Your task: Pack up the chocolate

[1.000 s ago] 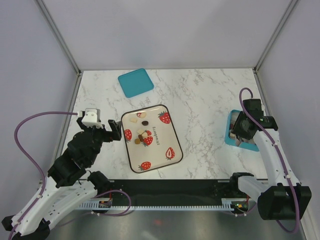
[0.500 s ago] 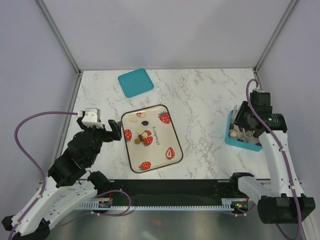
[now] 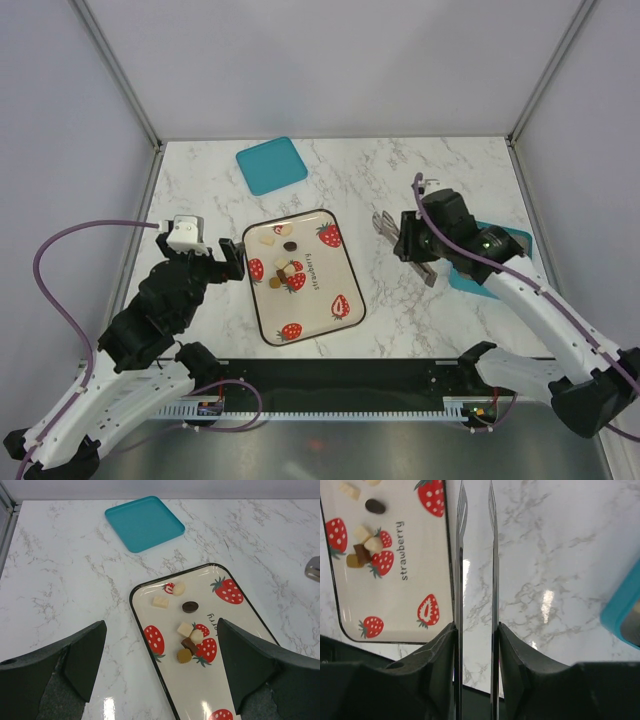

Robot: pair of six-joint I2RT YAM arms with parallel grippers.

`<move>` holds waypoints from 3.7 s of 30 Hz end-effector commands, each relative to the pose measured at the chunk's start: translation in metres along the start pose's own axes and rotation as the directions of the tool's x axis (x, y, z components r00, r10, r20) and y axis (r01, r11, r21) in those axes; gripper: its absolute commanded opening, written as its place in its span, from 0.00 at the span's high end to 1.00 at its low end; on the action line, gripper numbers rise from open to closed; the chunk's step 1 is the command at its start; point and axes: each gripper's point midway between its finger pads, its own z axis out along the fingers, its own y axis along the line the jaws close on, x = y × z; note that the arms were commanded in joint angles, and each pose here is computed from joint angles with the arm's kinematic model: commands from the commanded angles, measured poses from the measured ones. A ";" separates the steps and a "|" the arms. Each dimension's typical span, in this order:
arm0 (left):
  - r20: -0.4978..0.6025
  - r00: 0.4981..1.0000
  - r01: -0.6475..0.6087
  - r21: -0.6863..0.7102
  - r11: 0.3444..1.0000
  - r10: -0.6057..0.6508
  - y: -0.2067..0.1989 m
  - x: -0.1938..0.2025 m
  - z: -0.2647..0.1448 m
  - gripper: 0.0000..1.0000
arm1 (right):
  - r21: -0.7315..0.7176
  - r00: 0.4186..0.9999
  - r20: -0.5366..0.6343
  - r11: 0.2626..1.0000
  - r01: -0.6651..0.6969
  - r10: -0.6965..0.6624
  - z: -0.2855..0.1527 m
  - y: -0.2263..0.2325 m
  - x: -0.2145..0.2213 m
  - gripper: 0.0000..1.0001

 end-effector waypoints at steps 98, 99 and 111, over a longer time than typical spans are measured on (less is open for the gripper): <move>0.046 0.999 0.028 -0.032 0.999 -0.027 0.006 -0.008 -0.001 0.00 | 0.307 0.995 0.043 0.946 -0.103 0.094 -0.002 -0.041 -0.003 0.64; 0.045 0.999 0.028 -0.030 0.999 -0.027 0.006 -0.009 -0.001 0.00 | 0.334 0.992 0.044 0.934 -0.126 0.118 -0.004 -0.054 -0.001 0.64; 0.045 0.999 0.029 -0.029 0.999 -0.028 0.005 -0.008 -0.001 0.00 | 0.503 0.938 0.089 0.798 -0.332 0.334 -0.011 -0.149 0.006 0.64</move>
